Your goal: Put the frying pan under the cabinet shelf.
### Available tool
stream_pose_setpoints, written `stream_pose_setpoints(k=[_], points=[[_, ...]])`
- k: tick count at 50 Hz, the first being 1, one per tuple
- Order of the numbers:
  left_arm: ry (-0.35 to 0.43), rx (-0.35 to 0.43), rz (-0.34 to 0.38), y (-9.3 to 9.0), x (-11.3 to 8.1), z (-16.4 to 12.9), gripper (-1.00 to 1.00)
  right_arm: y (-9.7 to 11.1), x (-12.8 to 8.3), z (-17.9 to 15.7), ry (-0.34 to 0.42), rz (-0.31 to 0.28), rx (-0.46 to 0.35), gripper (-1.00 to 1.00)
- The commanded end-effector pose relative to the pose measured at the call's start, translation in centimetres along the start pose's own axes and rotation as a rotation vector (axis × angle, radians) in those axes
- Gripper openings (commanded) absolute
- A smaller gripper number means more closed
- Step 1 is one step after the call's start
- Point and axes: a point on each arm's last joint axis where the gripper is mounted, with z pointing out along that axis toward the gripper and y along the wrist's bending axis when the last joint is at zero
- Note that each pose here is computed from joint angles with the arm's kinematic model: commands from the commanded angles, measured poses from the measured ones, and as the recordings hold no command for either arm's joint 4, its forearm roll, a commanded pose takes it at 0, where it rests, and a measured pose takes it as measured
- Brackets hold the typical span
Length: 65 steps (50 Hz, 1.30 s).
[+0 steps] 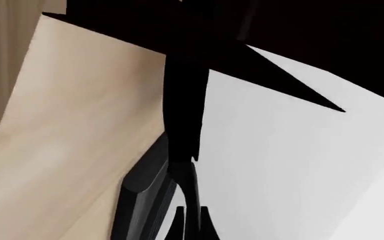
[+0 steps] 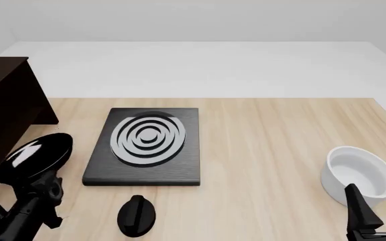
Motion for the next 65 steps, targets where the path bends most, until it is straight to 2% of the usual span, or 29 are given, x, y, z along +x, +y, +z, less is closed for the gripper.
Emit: stream_pose_setpoints(k=[1,11,12,13,14,17,21,22,23,29,30,32,35,36,37,38,43,46,47,51,55,56,62,65], points=[[-0.101,-0.039,0.005,0.7,-1.8,0.2,-1.0,0.0,0.0,0.0,0.0,0.0,0.0,1.0],[-0.151,-0.032,0.018,0.5,-2.7,0.1,-1.0,0.0,0.0,0.0,0.0,0.0,0.0,1.0],[-0.164,-0.07,0.019,1.1,-2.9,0.3,-1.0,0.0,0.0,0.0,0.0,0.0,0.0,1.0],[-0.164,-0.07,0.019,1.1,-2.9,0.3,-1.0,0.0,0.0,0.0,0.0,0.0,0.0,1.0],[-0.189,-0.088,0.058,1.3,-3.4,0.3,-1.0,0.0,0.0,0.0,0.0,0.0,0.0,1.0],[-0.212,-0.077,0.066,1.1,-3.8,0.2,-1.0,0.0,0.0,0.0,0.0,0.0,0.0,1.0],[-0.24,-0.11,0.042,1.7,-4.4,0.2,-1.0,0.0,0.0,0.0,0.0,0.0,0.0,1.0],[-0.24,-0.11,0.042,1.7,-4.4,0.2,-1.0,0.0,0.0,0.0,0.0,0.0,0.0,1.0],[-0.257,-0.088,0.076,1.2,-4.7,0.1,-1.0,0.0,0.0,0.0,0.001,0.0,0.0,1.0],[-0.264,-0.089,0.059,1.3,-4.8,0.2,-1.0,0.0,0.0,0.0,0.0,0.0,0.0,1.0],[-0.281,-0.111,0.071,1.6,-5.4,1.1,-1.0,0.0,0.0,0.0,0.0,0.0,0.0,1.0],[-0.293,-0.103,0.091,1.4,-5.9,1.7,-1.0,0.0,0.0,0.0,0.0,0.0,0.0,1.0],[-0.291,-0.101,0.082,1.4,-6.0,2.5,-1.0,0.0,0.0,0.0,0.0,0.0,0.0,1.0],[-0.295,-0.132,0.063,2.2,-6.4,3.6,-1.0,0.0,0.0,0.0,0.0,0.0,-0.001,1.0],[-0.295,-0.132,0.063,2.2,-6.5,3.6,-1.0,0.0,0.0,0.0,0.0,0.0,-0.001,1.0],[-0.32,-0.106,0.114,1.5,-7.1,3.7,-1.0,0.0,0.0,0.0,0.0,0.0,0.0,1.0],[-0.322,-0.104,0.085,1.7,-7.5,4.7,-1.0,0.0,0.0,0.0,0.0,0.0,0.0,1.0],[-0.327,-0.116,0.087,2.0,-7.8,5.1,-1.0,0.0,0.0,0.0,0.0,0.0,0.0,1.0],[-0.343,-0.105,0.111,1.7,-8.2,5.1,-1.0,0.0,0.0,0.0,0.0,0.0,0.0,1.0],[-0.335,-0.095,0.099,1.5,-8.1,5.3,-1.0,0.0,0.0,0.0,0.0,0.0,0.0,1.0],[-0.337,-0.128,0.1,2.4,-8.4,6.1,-1.0,0.0,0.0,0.0,0.0,0.0,0.0,1.0],[-0.346,-0.116,0.123,2.0,-8.7,6.1,-1.0,0.0,0.0,0.0,0.0,0.0,0.0,1.0],[-0.333,-0.131,0.122,2.7,-8.8,7.4,-1.0,0.0,0.0,0.0,0.0,0.0,-0.001,1.0],[-0.322,-0.127,0.167,2.7,-8.9,8.1,-1.0,0.0,0.0,0.0,0.0,0.0,0.0,1.0]])
